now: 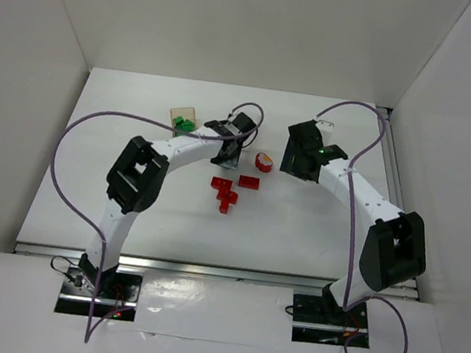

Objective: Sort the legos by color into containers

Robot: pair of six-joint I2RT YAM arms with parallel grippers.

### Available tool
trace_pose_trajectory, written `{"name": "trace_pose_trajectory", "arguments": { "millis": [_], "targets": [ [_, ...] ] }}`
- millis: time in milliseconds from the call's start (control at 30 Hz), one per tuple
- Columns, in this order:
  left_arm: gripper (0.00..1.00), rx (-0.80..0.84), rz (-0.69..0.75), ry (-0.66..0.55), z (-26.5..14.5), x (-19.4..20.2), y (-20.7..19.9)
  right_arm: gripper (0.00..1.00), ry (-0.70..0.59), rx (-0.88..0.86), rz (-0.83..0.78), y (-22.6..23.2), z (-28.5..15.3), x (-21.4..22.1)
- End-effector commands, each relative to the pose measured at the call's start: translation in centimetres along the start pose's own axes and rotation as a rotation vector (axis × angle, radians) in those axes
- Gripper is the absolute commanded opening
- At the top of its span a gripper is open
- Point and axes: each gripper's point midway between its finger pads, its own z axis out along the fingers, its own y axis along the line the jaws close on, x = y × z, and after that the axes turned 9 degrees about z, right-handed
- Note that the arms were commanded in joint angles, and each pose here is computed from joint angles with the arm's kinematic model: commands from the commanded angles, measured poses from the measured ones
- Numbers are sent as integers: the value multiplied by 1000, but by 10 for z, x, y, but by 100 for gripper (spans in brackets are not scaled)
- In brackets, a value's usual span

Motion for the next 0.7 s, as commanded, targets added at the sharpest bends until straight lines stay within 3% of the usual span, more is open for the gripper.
{"name": "trace_pose_trajectory", "arguments": {
  "millis": [0,300,567,633,667],
  "targets": [
    [23,-38,0,-83,-51,-21,23,92,-37,-12,21,4,-13,-14],
    [23,-115,-171,-115,-71,-45,115,92,-30,-19,11,10,-8,-15],
    [23,-156,-328,-71,-24,-72,173,92,-24,0,2,5,-7,-11],
    [30,-166,-336,-50,-5,-71,178,92,-24,-6,-4,8,-8,-10],
    [40,-159,-350,-68,-3,-81,182,92,-24,-6,-4,8,-8,-10]
  ]
}}
